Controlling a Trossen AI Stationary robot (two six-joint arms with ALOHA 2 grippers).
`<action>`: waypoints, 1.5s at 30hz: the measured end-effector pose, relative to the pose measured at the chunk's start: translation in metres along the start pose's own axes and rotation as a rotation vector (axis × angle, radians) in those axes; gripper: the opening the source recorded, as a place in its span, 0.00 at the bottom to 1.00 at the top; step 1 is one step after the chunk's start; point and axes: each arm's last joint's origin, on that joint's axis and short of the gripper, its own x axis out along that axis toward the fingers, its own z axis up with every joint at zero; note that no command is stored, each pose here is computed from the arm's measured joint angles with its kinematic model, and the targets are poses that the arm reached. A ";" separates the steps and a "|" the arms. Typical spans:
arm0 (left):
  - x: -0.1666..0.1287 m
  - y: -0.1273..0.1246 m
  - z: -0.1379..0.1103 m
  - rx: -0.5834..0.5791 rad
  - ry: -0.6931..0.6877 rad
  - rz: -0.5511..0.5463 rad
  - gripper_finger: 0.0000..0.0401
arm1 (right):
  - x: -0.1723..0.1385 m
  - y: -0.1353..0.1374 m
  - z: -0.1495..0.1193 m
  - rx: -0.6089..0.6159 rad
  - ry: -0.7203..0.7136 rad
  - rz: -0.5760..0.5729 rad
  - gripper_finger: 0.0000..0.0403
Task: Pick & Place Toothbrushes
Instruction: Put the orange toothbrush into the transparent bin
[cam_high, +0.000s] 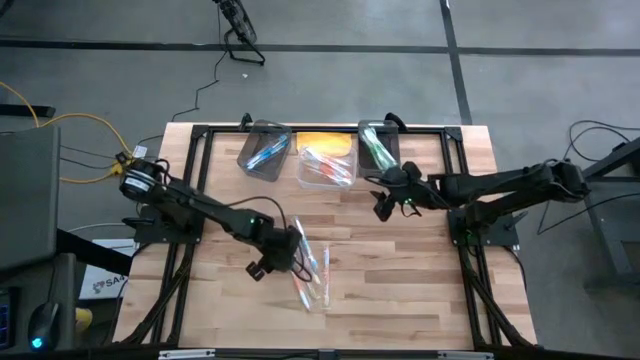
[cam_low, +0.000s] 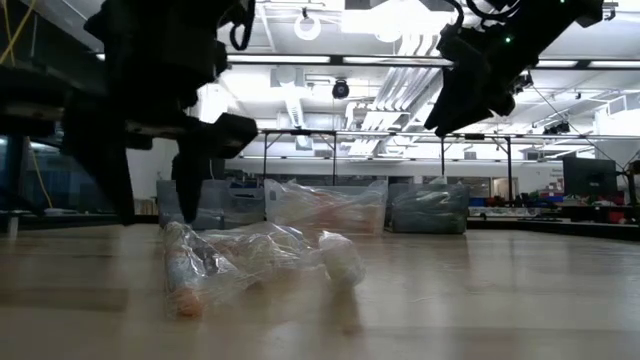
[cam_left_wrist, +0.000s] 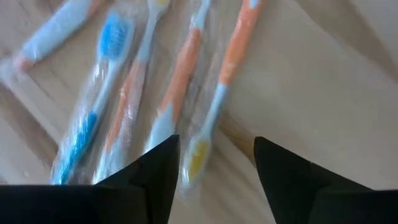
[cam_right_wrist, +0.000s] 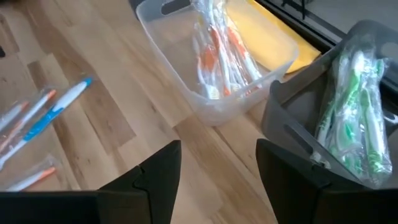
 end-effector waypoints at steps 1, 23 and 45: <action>0.002 -0.001 0.002 0.007 -0.001 0.011 0.50 | 0.000 0.001 0.000 0.000 0.000 0.003 0.50; 0.014 -0.008 -0.010 -0.096 0.126 -0.057 0.03 | -0.002 0.005 -0.002 0.001 0.002 0.025 0.50; -0.043 -0.012 0.000 -0.222 0.176 -0.066 0.00 | -0.006 0.075 -0.026 -0.102 -0.149 0.188 0.50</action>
